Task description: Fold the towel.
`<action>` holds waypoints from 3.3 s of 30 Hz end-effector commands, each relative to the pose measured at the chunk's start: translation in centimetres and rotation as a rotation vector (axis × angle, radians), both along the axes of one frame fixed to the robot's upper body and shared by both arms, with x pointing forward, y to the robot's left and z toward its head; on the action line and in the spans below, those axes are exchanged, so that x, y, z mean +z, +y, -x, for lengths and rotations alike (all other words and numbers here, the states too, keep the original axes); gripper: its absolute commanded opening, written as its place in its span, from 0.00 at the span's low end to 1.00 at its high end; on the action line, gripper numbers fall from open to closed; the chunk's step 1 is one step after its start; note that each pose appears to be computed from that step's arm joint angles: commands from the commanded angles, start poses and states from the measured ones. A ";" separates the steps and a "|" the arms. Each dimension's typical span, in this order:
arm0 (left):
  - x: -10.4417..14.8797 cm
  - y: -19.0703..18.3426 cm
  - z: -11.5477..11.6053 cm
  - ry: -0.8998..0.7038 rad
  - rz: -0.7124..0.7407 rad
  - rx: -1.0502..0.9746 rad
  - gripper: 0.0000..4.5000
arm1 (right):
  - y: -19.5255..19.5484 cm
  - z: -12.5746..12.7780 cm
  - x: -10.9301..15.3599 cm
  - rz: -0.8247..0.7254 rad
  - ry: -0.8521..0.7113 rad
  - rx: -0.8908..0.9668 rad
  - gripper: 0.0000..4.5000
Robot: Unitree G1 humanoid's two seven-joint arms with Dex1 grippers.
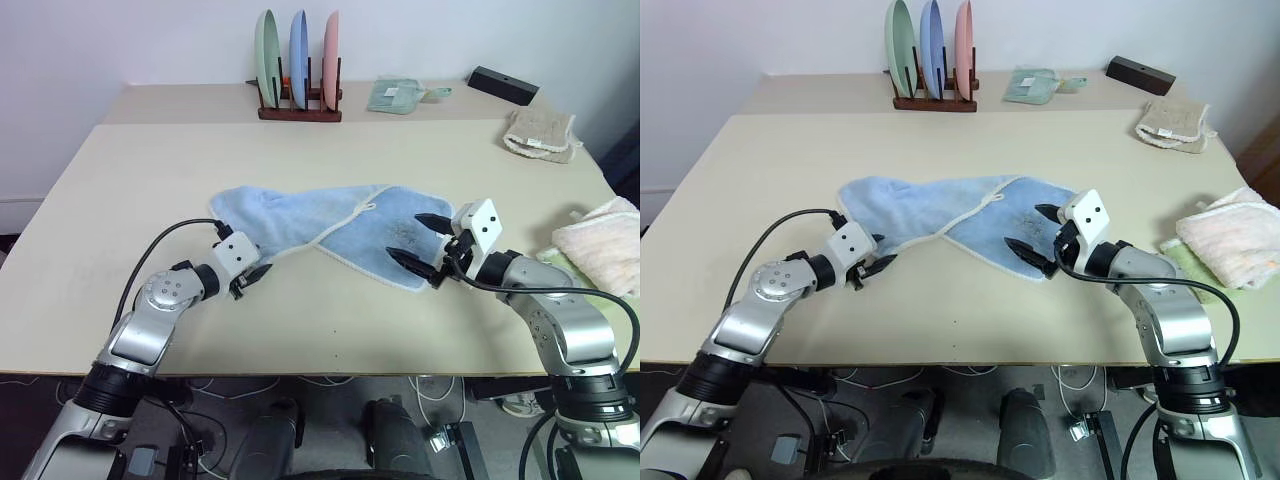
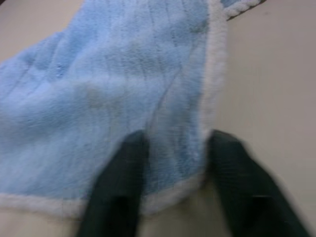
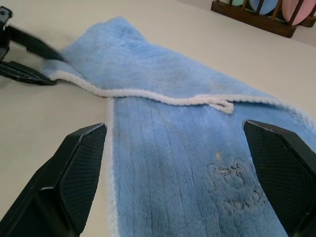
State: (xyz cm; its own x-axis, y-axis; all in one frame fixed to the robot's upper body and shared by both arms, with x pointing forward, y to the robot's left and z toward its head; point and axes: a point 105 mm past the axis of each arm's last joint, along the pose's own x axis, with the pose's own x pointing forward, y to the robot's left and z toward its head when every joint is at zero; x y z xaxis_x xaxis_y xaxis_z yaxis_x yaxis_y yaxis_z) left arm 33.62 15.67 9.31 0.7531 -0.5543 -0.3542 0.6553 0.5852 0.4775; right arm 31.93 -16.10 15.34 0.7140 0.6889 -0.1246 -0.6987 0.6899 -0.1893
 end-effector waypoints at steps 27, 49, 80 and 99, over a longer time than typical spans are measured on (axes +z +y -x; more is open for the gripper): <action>1.4 9.9 6.1 -0.053 -0.068 0.218 0.01 | -5.1 -11.6 -0.2 0.473 -0.104 -0.217 1.00; 3.5 9.6 4.1 -0.125 0.024 0.269 0.00 | -2.9 -12.0 4.8 0.649 -0.410 -0.070 0.00; 7.6 11.6 7.2 -0.007 0.111 0.204 0.00 | -5.0 0.7 6.0 0.666 -0.143 0.287 0.00; 5.1 12.9 2.3 0.035 0.061 0.260 0.00 | -4.4 -6.0 2.9 0.680 -0.153 0.155 0.00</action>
State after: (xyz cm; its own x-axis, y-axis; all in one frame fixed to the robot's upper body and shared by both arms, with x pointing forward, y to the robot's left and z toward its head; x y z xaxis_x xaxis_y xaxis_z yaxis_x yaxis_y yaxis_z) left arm 30.73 27.99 14.27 0.8426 -0.3961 -0.3647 0.5226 0.7649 0.3766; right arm 36.84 -20.47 17.26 0.6182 0.6040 -0.5031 -0.7539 0.2744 -0.5969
